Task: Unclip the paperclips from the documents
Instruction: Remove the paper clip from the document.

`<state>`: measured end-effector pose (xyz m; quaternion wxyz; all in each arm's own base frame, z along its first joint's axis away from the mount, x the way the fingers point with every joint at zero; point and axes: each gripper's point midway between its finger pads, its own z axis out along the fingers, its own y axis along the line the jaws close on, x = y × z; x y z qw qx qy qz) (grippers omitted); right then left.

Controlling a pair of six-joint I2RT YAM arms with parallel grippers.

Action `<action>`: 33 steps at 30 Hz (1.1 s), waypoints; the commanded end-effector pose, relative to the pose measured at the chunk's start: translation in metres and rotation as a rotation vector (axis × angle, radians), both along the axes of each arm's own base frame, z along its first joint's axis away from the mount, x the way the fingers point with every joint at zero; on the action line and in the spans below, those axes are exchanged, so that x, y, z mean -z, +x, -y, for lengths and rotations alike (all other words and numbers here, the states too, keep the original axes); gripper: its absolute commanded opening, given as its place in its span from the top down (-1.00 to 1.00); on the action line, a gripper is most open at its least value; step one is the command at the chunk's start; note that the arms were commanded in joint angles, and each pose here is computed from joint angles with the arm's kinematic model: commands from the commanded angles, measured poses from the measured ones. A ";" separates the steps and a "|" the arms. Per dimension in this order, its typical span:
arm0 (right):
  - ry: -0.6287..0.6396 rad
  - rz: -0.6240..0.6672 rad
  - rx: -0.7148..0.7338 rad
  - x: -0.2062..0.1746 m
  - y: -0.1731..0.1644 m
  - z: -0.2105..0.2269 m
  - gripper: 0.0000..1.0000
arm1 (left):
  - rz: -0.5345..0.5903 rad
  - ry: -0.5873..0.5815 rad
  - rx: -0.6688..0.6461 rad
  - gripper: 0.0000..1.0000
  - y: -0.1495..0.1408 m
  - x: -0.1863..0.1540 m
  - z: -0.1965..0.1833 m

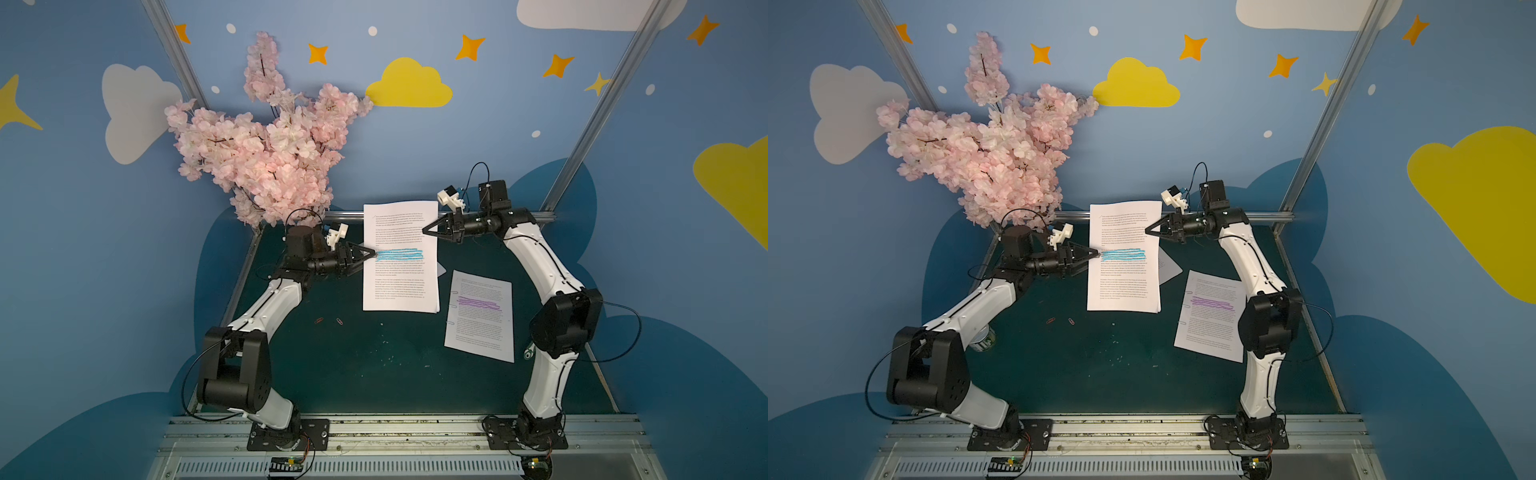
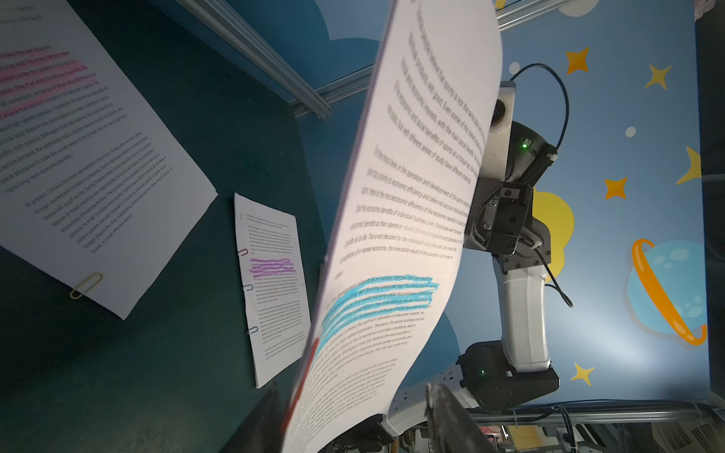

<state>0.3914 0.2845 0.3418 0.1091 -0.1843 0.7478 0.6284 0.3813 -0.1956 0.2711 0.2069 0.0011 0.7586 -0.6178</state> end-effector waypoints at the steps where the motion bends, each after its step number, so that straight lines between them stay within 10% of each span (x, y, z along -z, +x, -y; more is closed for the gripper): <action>1: 0.009 0.039 -0.012 -0.016 -0.014 0.001 1.00 | 0.025 0.027 -0.009 -0.22 0.003 -0.005 -0.002; 33: 0.015 0.026 -0.032 -0.018 -0.022 -0.006 1.00 | 0.044 0.072 -0.036 0.76 0.000 -0.004 -0.007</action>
